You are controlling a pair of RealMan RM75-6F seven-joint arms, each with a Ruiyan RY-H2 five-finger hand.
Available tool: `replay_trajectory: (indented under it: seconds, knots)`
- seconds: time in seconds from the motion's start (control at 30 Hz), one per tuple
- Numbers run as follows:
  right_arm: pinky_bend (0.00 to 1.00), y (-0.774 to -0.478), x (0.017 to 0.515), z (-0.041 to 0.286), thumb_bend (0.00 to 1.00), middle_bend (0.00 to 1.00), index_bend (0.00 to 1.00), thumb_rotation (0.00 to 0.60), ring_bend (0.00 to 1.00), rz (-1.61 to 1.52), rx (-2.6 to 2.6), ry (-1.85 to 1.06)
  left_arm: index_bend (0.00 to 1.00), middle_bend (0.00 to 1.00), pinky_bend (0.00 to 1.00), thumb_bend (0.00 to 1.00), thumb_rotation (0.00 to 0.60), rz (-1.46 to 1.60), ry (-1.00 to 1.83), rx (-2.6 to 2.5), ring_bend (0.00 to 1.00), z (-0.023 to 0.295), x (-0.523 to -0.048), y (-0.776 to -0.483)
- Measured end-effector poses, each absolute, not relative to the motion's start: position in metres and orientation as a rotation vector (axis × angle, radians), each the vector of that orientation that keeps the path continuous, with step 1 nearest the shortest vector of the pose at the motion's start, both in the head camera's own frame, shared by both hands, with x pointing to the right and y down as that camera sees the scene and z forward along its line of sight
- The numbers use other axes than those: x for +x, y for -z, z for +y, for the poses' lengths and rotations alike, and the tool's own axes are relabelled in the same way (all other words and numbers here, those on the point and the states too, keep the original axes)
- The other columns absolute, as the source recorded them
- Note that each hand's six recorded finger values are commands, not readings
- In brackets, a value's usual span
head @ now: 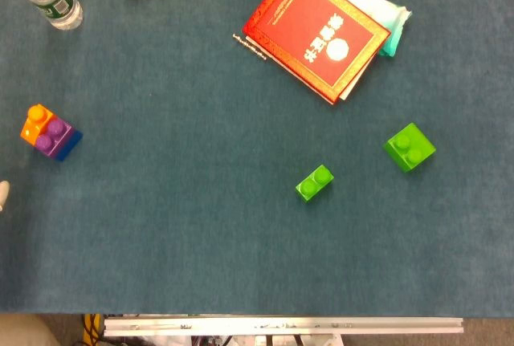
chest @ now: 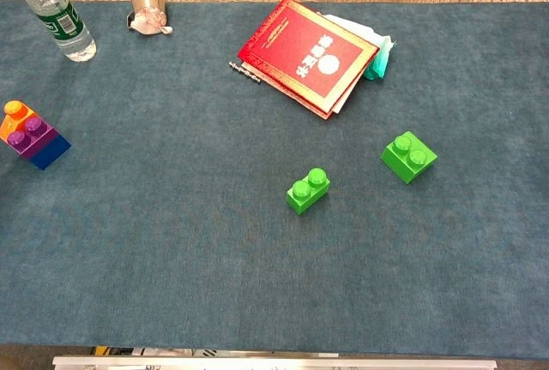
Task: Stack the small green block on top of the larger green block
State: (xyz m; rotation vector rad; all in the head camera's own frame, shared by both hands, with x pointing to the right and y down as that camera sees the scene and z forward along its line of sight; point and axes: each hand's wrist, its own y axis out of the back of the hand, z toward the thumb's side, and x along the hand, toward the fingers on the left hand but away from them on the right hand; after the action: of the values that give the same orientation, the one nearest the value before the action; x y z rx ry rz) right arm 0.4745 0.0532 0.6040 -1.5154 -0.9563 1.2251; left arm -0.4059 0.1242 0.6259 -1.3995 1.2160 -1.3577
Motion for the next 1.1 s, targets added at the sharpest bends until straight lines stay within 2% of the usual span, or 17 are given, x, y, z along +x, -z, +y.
replay_trajectory:
  seconds: [0.83, 1.1]
  knots:
    - [0.19, -0.603, 0.471, 0.055, 0.16, 0.27, 0.25, 0.6, 0.11, -0.934, -1.522, -1.214, 0.1, 0.06, 0.03, 0.24, 0.6, 1.23, 1.351, -1.394, 0.07, 0.128, -0.408, -0.625]
    - [0.19, -0.613, 0.466, 0.057, 0.16, 0.27, 0.25, 0.6, 0.11, -0.863, -1.55, -1.242, 0.1, 0.06, 0.03, 0.24, 0.6, 1.226, 1.354, -1.395, 0.07, 0.129, -0.408, -0.625]
